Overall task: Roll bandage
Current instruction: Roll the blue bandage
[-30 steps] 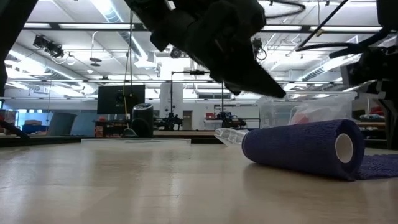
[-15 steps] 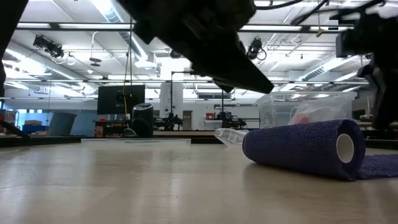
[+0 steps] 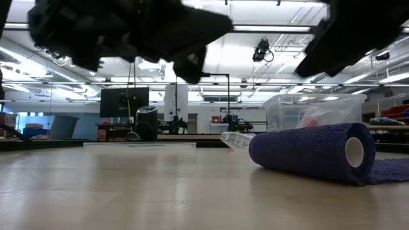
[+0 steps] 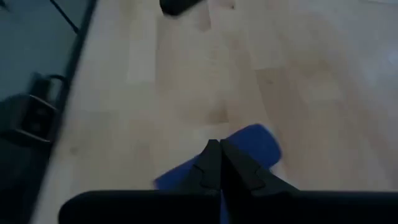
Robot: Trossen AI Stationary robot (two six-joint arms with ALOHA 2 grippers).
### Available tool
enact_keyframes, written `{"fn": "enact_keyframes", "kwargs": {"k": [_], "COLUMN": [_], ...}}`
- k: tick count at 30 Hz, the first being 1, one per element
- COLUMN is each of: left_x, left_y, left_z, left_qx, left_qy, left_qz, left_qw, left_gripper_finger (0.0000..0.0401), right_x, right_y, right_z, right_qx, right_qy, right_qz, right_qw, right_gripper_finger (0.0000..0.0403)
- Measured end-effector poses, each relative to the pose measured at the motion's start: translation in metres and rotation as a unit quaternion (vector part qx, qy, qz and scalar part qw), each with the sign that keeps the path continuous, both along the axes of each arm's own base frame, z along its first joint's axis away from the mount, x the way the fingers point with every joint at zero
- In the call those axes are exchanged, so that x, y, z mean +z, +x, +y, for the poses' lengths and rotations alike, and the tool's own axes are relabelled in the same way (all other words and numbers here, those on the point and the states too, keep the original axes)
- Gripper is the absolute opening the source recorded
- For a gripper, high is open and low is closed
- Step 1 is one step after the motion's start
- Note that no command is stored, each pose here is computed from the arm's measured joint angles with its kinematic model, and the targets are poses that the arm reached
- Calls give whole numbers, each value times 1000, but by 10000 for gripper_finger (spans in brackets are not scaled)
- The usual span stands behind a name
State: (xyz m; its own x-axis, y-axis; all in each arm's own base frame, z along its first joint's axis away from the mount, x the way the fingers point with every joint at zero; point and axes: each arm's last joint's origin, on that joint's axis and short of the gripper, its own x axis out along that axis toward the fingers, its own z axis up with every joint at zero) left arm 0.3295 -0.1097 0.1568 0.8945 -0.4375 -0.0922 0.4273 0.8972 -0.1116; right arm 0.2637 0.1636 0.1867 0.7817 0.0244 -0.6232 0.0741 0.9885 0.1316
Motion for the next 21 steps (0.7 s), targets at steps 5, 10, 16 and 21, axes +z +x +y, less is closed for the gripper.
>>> {"fn": "enact_keyframes", "kwargs": {"k": [5,10,16,21], "left_x": [-10,-13,-14,-14], "left_y": [-17,-24,-24,-24], "left_z": [3,3,3,3], "left_qx": [45,54,60,60], "left_qy": [-5,-6,-6,-6], "left_qz": [-18,-24,-24,-23], "left_qw": [999,998,998,998], "left_gripper_finger": [1,1,1,1], "right_x": [-9,-21,-33,-35], "right_y": [24,34,36,31], "right_z": [-15,-21,-21,-23], "right_qx": [27,51,52,34], "right_qy": [-6,4,10,17], "right_qz": [29,62,91,119], "right_qw": [999,997,994,992], "right_gripper_finger": [0,0,0,0]}}
